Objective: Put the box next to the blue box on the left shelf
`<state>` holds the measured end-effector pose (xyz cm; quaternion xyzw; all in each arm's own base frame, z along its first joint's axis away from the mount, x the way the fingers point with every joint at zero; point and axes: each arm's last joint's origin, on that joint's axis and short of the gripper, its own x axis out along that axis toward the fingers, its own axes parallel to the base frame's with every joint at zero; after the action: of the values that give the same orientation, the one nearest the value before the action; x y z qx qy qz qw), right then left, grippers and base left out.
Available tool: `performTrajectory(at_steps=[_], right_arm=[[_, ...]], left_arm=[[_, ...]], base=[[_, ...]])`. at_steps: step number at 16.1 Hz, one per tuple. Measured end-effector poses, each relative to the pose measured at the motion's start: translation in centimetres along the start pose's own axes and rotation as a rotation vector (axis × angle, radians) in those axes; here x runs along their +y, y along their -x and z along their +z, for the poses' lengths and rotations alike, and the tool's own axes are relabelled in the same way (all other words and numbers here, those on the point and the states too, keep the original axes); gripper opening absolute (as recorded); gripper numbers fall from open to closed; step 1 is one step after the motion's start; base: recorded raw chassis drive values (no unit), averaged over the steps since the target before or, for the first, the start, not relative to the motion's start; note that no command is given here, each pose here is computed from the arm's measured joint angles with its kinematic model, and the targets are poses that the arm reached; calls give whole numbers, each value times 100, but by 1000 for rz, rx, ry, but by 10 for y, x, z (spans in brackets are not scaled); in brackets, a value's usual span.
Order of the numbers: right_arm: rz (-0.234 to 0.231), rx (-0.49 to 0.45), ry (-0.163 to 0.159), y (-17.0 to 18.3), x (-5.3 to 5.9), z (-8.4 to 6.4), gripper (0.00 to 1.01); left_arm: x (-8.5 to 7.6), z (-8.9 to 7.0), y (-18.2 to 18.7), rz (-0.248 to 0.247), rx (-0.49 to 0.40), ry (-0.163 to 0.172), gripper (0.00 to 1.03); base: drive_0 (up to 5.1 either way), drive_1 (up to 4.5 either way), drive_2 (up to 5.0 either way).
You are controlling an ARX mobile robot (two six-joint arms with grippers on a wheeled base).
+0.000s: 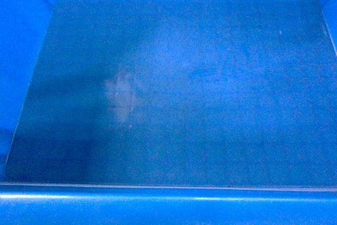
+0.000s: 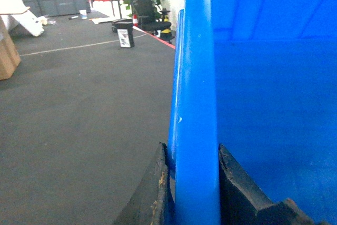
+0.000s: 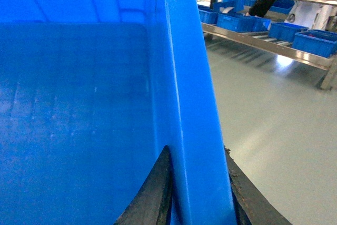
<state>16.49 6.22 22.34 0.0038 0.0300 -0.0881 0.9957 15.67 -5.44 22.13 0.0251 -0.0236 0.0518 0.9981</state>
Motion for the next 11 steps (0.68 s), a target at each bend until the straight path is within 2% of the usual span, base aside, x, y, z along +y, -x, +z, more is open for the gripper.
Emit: performTrajectory(at_steps=[11], right_arm=[[0, 1, 0, 0, 0, 0, 16]], left_arm=[[0, 0, 0, 0, 0, -2, 17]], base=[[-155, -155, -155]])
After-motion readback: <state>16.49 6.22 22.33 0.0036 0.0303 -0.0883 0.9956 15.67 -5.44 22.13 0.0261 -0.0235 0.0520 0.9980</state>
